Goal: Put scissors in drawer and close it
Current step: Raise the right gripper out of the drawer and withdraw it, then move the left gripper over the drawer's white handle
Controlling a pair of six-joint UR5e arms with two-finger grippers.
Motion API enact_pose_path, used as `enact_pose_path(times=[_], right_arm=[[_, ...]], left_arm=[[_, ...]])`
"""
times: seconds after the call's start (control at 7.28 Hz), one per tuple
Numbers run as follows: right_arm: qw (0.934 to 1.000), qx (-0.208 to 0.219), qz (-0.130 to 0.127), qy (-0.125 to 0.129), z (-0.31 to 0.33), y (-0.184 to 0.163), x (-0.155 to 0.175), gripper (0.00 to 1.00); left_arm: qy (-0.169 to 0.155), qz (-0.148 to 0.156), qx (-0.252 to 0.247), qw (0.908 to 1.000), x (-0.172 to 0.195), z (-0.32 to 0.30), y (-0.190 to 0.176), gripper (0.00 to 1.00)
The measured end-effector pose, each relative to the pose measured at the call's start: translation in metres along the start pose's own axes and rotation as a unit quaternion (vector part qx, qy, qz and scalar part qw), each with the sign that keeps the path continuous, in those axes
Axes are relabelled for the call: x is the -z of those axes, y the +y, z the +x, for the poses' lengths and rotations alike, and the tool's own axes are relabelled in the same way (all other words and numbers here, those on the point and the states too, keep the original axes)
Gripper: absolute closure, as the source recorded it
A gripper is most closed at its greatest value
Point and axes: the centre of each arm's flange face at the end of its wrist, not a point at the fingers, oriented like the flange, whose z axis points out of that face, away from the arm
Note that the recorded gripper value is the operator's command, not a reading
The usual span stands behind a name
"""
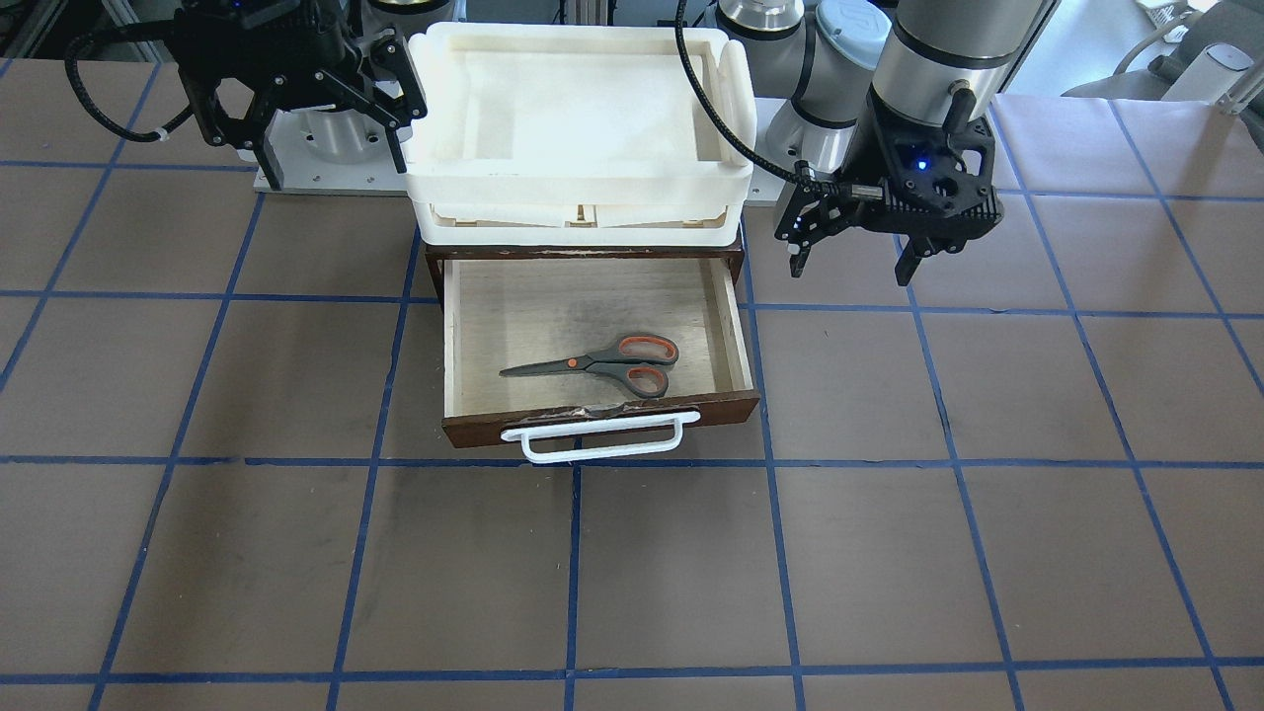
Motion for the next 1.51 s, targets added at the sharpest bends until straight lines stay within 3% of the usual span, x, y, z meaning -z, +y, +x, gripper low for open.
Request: enact_pose_path(times=[0.27, 0.69, 0.96, 1.51], right_arm=[[0.9989, -0.046, 0.0, 0.002, 0.001, 0.0, 0.0, 0.0], [0.9983, -0.058, -0.001, 0.001, 0.001, 0.0, 0.0, 0.0], [0.9983, -0.058, 0.002, 0.001, 0.001, -0.002, -0.002, 0.0], [0.9982, -0.059, 0.002, 0.0, 0.002, -0.004, -0.003, 0.0]], left_arm=[[-0.001, 0.005, -0.031, 0.9995, -0.028, 0.033, -0.042, 0.0], [-0.012, -0.011, -0.057, 0.9983, -0.068, 0.081, -0.082, 0.0], [-0.013, -0.026, -0.025, 0.9993, -0.102, 0.103, -0.091, 0.0], [-0.007, -0.006, 0.024, 0.9997, -0.132, 0.132, -0.102, 0.0]])
